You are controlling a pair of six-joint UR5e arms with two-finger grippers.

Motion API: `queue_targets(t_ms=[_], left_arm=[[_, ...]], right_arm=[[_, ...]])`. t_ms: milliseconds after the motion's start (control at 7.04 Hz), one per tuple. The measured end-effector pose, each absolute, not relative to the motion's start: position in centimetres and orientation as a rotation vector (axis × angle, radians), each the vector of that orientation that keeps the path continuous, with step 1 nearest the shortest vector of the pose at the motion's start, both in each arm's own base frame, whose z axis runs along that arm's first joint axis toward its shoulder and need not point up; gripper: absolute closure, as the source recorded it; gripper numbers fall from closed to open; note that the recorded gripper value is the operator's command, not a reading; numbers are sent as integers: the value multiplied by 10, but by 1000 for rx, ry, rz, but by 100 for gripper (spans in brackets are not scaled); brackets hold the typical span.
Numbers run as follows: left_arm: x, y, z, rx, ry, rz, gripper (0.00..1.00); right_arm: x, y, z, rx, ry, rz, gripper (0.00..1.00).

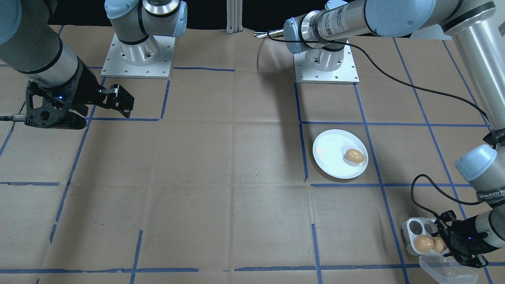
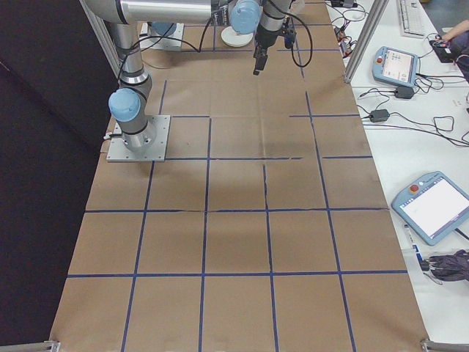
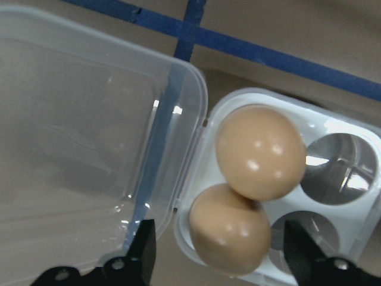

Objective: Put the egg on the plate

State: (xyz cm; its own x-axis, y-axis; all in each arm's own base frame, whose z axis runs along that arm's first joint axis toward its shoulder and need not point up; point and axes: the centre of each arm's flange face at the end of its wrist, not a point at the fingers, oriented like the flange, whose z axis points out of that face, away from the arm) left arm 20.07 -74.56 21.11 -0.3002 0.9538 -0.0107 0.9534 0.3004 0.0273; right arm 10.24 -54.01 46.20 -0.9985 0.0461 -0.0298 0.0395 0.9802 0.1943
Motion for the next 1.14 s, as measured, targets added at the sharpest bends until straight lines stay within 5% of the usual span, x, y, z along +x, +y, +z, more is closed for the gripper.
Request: queue_targets(t_ms=[284, 1136], left_arm=[[200, -745, 214, 1838, 2514, 22, 100], [162, -694, 302, 1764, 2611, 61, 100]], right_arm=[[102, -540, 462, 67, 3092, 302, 0], [102, -540, 462, 67, 3092, 302, 0]])
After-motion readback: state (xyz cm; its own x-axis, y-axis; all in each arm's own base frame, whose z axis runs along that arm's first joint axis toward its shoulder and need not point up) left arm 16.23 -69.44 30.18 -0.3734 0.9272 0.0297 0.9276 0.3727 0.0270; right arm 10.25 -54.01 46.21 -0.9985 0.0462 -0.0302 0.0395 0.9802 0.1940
